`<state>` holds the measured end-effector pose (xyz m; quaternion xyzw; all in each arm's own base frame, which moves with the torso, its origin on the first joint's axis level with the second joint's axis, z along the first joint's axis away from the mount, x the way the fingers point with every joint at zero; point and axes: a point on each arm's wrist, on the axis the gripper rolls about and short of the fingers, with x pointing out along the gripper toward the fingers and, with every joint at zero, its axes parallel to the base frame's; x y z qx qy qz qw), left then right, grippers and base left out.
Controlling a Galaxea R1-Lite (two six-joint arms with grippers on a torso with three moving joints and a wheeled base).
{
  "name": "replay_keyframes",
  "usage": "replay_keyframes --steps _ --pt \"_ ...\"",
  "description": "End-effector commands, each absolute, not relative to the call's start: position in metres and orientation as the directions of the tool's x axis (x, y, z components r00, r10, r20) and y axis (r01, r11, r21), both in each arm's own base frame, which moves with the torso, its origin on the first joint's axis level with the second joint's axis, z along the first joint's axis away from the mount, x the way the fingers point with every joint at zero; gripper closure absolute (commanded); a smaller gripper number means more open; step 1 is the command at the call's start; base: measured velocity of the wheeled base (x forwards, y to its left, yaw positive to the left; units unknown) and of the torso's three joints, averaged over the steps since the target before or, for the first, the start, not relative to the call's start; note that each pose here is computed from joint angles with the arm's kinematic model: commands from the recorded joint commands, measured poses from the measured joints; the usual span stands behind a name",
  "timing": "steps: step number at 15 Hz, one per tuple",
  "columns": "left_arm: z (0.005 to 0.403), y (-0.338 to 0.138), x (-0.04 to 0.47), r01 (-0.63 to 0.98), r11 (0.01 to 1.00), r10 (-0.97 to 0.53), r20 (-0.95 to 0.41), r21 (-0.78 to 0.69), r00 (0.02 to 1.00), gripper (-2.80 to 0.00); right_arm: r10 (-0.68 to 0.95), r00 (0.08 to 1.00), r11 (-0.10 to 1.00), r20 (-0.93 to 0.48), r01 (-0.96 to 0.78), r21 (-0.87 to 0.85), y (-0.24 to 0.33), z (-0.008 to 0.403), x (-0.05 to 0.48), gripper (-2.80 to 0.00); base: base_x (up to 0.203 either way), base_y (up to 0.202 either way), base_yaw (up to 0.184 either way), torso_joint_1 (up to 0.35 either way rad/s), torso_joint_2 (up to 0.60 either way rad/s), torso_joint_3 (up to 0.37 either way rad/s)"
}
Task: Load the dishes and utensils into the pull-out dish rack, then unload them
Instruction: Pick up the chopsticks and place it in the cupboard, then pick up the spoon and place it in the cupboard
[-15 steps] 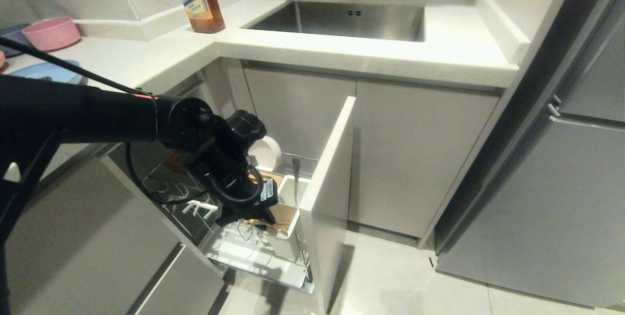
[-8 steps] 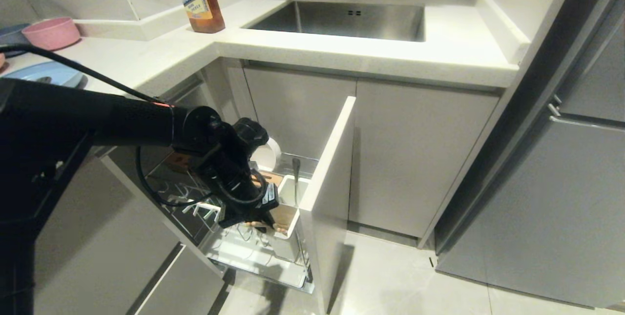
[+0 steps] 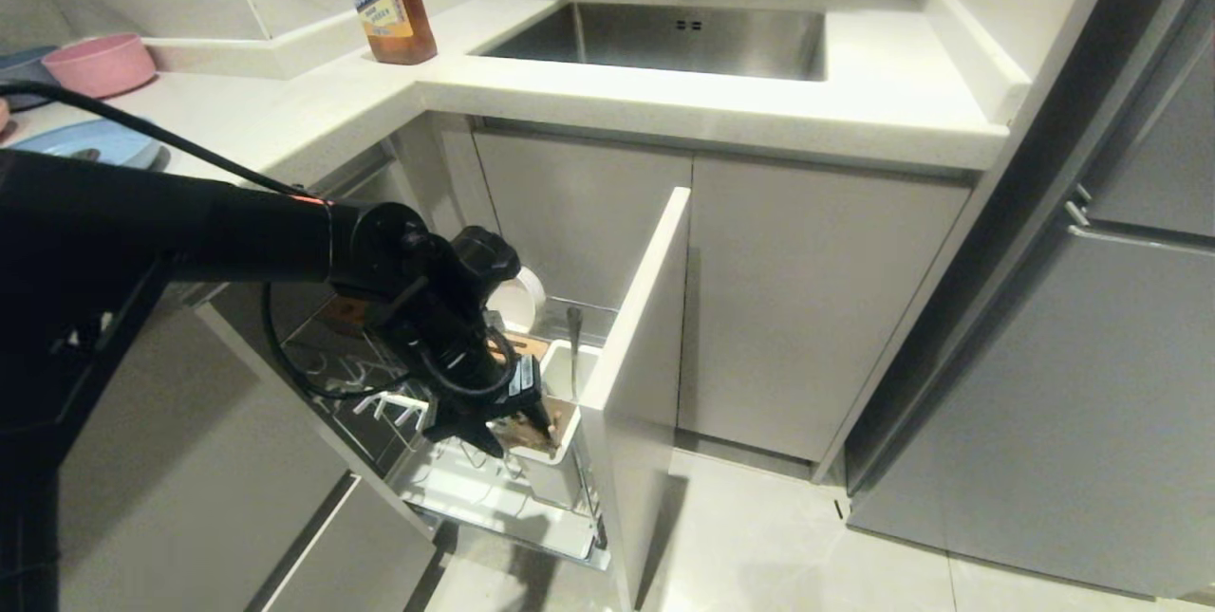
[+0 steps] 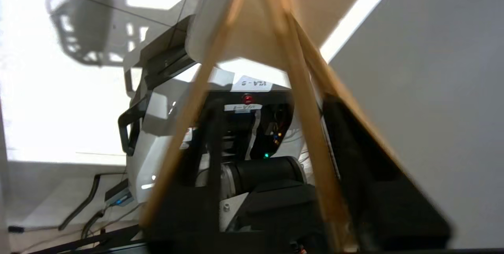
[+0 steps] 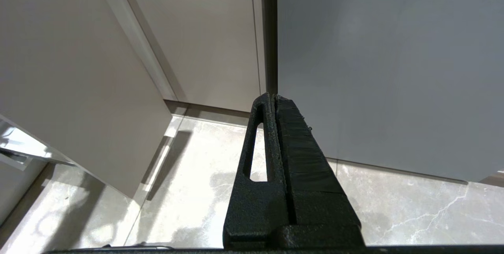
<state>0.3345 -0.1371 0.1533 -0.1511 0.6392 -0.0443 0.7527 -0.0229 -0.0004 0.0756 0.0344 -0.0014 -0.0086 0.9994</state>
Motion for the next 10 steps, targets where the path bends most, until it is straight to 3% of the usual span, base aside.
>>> replay_keyframes --steps 1,5,10 --pt "0.161 -0.136 0.330 -0.124 0.948 -0.266 -0.944 -0.293 0.194 -2.80 -0.018 1.000 0.997 0.002 0.018 0.069 0.000 0.076 -0.023 0.00 0.000 0.000 0.000 0.000 0.00 0.000" --pt "0.188 -0.130 0.315 -0.106 0.941 -0.289 -0.927 -0.320 0.238 -2.80 -0.018 1.000 0.997 0.002 0.018 0.069 0.000 0.076 -0.023 0.00 0.000 0.000 0.000 0.000 0.00 0.000" --pt "0.239 -0.118 0.281 -0.055 0.922 -0.339 -0.869 -0.382 0.360 -2.80 -0.017 1.000 0.997 0.002 0.017 0.069 0.000 0.076 -0.023 0.00 0.000 0.000 0.000 0.000 0.00 0.000"
